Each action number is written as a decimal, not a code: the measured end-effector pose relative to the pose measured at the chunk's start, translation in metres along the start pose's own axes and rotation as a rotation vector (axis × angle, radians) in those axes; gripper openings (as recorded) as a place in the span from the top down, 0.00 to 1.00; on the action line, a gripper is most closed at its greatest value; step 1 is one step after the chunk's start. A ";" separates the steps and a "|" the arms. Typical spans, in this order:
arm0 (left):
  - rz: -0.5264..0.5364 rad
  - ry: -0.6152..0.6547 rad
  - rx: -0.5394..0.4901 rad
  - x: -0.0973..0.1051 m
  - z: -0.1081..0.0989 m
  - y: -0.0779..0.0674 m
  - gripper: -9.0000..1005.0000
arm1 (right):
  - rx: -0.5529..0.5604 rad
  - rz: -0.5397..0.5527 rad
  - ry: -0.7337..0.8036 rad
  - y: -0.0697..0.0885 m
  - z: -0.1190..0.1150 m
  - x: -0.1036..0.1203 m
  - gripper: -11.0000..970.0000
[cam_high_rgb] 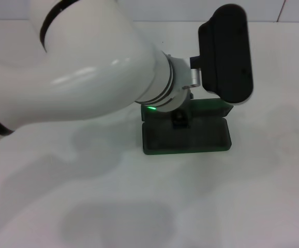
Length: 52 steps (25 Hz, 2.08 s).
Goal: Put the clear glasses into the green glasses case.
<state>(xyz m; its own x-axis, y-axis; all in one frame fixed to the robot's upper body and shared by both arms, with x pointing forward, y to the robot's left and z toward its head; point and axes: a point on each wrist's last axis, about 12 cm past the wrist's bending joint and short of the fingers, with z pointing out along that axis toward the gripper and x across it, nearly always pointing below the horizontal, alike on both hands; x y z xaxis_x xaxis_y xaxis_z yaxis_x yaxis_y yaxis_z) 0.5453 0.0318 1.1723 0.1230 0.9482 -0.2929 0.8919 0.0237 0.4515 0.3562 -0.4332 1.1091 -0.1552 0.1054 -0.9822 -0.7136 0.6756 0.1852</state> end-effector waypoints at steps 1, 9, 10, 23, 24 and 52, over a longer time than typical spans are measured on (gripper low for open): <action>0.000 -0.005 -0.002 -0.001 -0.002 0.000 0.70 | -0.002 0.002 0.002 0.000 0.001 0.001 0.95; -0.030 -0.029 -0.075 -0.005 -0.016 0.007 0.69 | -0.009 -0.003 0.007 0.003 -0.001 0.003 0.95; -0.060 -0.034 -0.088 -0.006 -0.019 0.009 0.69 | -0.010 -0.004 0.010 0.003 0.000 0.003 0.95; -0.338 -0.289 -0.211 -0.011 -0.106 0.047 0.70 | -0.171 -0.164 0.055 0.007 0.019 0.000 0.95; -0.355 -0.306 -0.203 -0.010 -0.110 0.047 0.70 | -0.179 -0.171 0.055 0.007 0.021 -0.001 0.95; -0.903 -0.796 0.505 0.105 -0.115 0.072 0.70 | -0.597 -0.622 -0.253 0.019 0.117 -0.079 0.94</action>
<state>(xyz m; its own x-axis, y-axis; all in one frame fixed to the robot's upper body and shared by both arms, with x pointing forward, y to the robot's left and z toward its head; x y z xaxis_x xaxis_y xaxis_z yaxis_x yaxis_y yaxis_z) 0.5723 0.1694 1.2713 -0.5347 0.2090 -0.8188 0.8370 0.2640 -0.4793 0.4348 -0.3436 1.1871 0.4823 0.0520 -0.8745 -0.8658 0.1799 -0.4669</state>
